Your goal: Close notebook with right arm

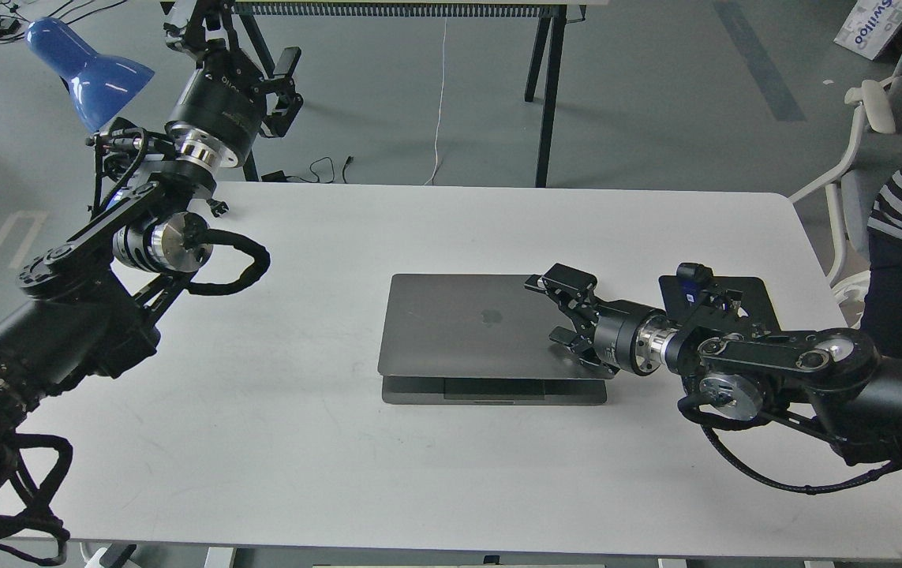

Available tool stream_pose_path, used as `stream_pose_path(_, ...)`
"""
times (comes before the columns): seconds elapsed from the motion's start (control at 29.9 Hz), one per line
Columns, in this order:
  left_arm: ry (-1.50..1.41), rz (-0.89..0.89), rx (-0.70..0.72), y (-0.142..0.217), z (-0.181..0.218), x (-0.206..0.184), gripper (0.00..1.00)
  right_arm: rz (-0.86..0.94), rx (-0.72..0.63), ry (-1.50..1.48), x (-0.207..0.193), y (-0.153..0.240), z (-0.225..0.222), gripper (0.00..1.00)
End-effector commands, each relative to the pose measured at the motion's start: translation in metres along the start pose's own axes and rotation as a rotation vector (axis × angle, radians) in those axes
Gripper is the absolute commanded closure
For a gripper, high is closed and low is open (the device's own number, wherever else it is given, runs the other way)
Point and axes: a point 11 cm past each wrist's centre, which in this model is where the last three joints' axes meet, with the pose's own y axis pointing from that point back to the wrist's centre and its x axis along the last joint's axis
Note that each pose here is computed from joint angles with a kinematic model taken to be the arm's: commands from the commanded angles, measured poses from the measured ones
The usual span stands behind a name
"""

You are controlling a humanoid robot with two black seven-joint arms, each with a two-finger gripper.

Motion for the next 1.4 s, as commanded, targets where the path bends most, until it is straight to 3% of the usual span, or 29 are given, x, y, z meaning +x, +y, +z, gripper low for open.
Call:
stream_pose_path(0.0, 0.000, -0.001, -0.001, 0.000, 0.000, 0.000, 0.00, -0.005, -0.016, 0.009, -0.001, 0.001, 0.005, 0.00)
stream_pose_path(1.0, -0.001, 0.001, 0.000, 0.000, 0.000, 0.001, 0.00, 0.013, -0.124, 0.082, -0.008, 0.007, 0.044, 0.00)
stream_pose_path(1.37, -0.001, 0.000, -0.001, 0.000, 0.000, 0.000, 0.00, -0.005, -0.058, 0.103, -0.007, 0.006, 0.008, 0.00)
